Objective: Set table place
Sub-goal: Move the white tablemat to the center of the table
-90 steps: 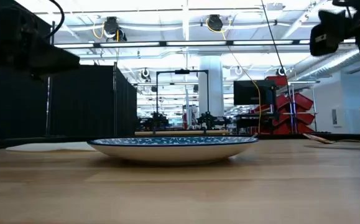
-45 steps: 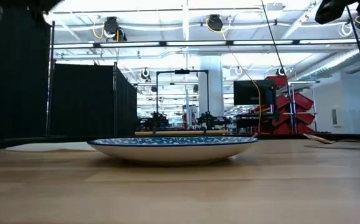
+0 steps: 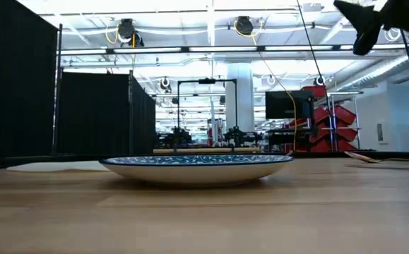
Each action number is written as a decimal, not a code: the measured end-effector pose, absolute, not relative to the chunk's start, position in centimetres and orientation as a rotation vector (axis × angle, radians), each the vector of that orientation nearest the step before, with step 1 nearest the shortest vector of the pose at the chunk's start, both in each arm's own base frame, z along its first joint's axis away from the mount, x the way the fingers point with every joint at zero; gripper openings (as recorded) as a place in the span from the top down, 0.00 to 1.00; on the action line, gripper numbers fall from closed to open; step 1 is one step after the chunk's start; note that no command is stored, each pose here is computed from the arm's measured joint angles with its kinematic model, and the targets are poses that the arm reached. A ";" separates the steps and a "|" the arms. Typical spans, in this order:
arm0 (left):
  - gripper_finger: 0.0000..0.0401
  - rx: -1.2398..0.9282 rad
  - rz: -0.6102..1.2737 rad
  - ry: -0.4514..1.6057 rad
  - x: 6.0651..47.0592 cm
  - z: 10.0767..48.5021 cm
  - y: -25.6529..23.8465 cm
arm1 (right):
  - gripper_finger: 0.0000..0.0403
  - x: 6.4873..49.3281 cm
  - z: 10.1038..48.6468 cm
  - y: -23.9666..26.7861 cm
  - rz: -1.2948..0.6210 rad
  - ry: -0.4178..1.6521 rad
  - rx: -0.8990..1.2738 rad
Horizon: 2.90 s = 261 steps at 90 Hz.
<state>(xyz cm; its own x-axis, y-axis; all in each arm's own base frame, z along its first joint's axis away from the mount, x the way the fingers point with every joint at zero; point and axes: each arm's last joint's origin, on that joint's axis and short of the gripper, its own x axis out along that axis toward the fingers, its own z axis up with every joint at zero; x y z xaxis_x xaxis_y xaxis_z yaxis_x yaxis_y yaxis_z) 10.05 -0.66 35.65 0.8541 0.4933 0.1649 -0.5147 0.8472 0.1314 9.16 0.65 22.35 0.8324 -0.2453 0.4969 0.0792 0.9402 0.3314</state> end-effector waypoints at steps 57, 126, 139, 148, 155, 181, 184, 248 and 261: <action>0.73 -0.078 0.580 0.292 16.0 30.8 9.4 | 0.58 17.5 26.4 -0.1 -0.373 -0.119 0.198; 0.73 -0.478 0.480 0.776 14.2 21.0 7.2 | 0.57 30.0 25.0 -0.6 -0.345 0.269 0.288; 0.73 -0.553 0.275 0.705 15.2 20.8 6.1 | 0.58 29.9 24.9 -1.1 -0.367 0.280 0.289; 0.73 -0.627 0.083 0.657 16.1 21.0 5.3 | 0.58 29.9 24.7 -1.6 -0.385 0.298 0.289; 0.73 -0.644 0.038 0.627 16.6 21.2 4.9 | 0.58 29.8 24.6 -1.8 -0.395 0.303 0.290; 0.73 -0.727 0.114 0.625 19.1 20.3 3.8 | 0.58 29.8 24.7 -2.4 -0.388 0.306 0.282; 0.73 -0.724 0.116 0.641 19.4 19.9 3.7 | 0.58 29.7 24.7 -2.6 -0.386 0.306 0.283; 0.73 -0.501 0.404 0.942 20.2 14.8 4.8 | 0.58 28.4 26.1 -2.8 -0.377 0.296 0.286; 0.73 -0.480 0.428 0.978 19.9 14.6 4.8 | 0.58 28.4 26.1 -2.8 -0.378 0.297 0.288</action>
